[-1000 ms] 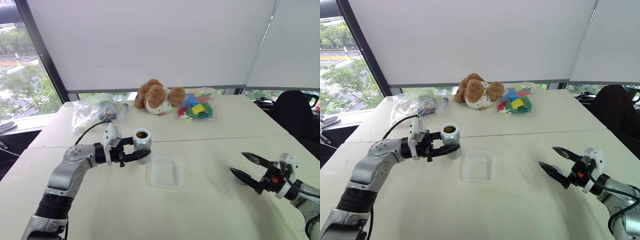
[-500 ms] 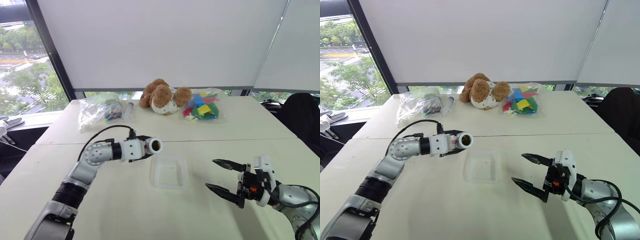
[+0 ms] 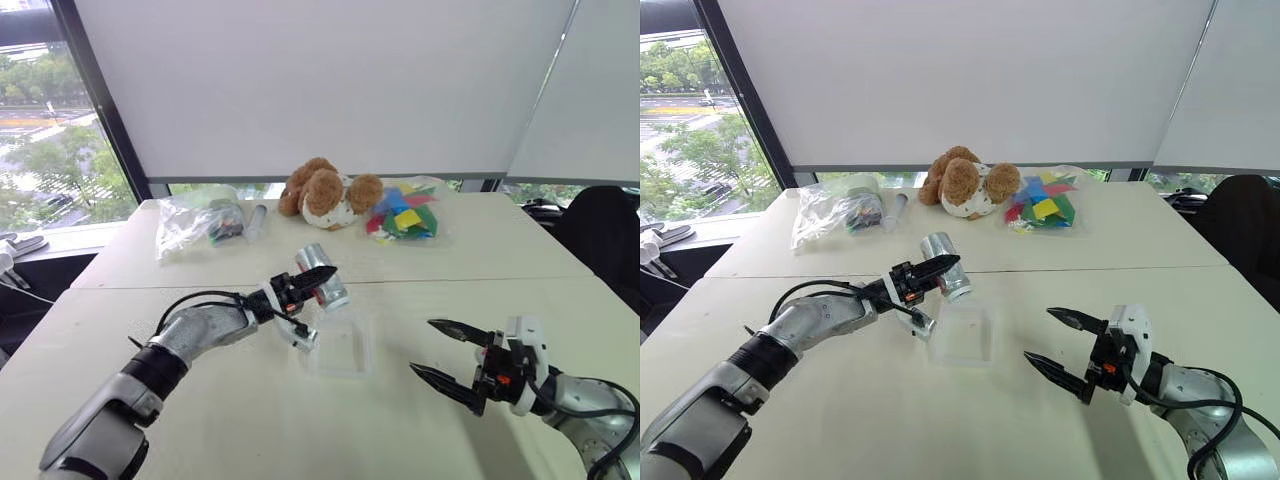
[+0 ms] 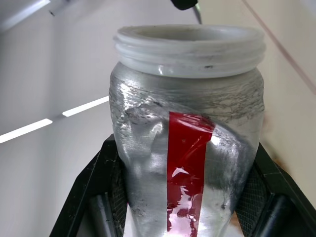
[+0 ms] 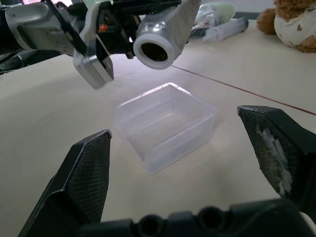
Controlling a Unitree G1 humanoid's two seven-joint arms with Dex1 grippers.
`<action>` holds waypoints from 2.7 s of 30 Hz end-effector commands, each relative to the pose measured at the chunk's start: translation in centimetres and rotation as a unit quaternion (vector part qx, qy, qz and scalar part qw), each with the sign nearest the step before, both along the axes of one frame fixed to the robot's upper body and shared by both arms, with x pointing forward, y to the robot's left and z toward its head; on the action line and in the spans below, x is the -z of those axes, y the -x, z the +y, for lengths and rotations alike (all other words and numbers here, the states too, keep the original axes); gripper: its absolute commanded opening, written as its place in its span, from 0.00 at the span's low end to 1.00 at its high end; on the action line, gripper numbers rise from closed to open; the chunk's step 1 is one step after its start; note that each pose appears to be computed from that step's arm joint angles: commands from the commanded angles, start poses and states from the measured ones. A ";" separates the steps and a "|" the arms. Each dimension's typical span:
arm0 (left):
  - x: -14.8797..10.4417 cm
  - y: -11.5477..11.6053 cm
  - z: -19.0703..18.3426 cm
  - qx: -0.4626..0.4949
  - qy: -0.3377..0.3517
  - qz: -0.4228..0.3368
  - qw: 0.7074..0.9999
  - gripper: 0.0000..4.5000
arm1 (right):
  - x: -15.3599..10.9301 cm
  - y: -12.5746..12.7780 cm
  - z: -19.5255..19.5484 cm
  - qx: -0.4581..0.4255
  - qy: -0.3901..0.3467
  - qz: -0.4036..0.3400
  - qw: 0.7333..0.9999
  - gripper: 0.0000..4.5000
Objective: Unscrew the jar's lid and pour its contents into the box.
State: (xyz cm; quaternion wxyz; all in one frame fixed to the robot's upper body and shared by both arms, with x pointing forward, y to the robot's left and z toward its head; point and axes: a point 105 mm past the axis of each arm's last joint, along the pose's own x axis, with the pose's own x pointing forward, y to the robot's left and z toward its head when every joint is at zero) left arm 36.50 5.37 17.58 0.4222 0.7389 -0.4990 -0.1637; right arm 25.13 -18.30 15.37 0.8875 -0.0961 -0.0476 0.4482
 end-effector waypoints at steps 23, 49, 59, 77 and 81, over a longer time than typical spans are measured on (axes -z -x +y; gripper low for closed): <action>-2.7 1.4 0.8 0.065 0.095 -0.132 0.985 0.47 | -0.9 0.0 1.6 -0.008 -0.017 -0.021 1.000 0.99; 2.3 4.8 26.8 -0.036 0.755 0.498 0.425 0.47 | -3.9 0.5 4.2 -0.109 -0.093 -0.124 0.982 0.99; 6.1 5.3 28.6 -0.108 0.793 0.428 0.420 0.47 | -3.6 0.4 4.3 -0.126 -0.075 -0.118 0.982 0.99; 7.7 6.0 28.5 -0.121 0.786 0.441 0.417 0.99 | -2.6 1.1 2.5 -0.093 -0.054 -0.092 0.990 1.00; 9.0 7.2 28.4 -0.133 0.768 0.469 0.415 0.99 | -2.1 1.9 1.4 -0.076 -0.045 -0.075 0.993 1.00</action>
